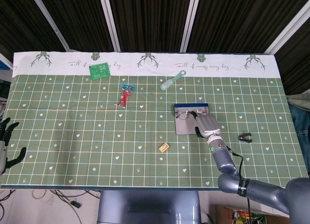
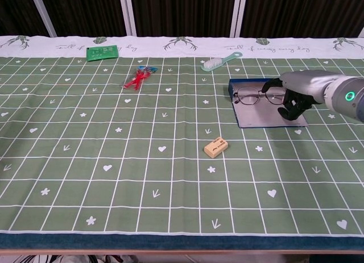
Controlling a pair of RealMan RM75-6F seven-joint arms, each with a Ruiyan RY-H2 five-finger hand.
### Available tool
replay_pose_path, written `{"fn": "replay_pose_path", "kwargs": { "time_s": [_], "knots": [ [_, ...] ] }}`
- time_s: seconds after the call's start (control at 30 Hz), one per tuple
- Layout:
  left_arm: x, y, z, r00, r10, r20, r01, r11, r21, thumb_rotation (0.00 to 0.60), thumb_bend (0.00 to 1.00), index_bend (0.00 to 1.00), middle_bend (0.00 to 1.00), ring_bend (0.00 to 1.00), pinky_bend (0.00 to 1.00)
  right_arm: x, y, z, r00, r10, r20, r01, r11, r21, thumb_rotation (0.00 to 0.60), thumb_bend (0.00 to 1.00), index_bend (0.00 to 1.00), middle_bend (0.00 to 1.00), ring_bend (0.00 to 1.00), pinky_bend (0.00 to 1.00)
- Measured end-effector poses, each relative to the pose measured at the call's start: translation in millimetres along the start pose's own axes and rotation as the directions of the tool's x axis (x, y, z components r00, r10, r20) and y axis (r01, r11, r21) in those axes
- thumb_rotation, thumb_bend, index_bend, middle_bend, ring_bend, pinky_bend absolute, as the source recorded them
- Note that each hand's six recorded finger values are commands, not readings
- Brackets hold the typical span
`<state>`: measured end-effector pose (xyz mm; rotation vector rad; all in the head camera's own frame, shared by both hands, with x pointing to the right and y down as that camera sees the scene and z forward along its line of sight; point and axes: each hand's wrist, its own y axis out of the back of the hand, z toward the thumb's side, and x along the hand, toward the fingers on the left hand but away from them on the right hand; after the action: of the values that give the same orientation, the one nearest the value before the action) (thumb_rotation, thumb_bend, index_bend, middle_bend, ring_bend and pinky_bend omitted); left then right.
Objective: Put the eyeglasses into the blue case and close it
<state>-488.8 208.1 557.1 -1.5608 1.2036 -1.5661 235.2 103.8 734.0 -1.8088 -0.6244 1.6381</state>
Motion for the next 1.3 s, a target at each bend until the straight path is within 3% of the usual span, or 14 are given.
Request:
{"fn": "replay_pose_path", "kwargs": {
  "time_s": [1.3],
  "knots": [
    [0,1,-1,1.0,0.002,-0.004,-0.002,1.0,-0.001,0.6,0.35,0.12,0.0,0.0,0.0,-20,-2,0,0.999,0.024,0.037,-0.023,1.0,-0.021,0.6,0.63,0.13,0.81,0.84,0.9]
  ]
}}
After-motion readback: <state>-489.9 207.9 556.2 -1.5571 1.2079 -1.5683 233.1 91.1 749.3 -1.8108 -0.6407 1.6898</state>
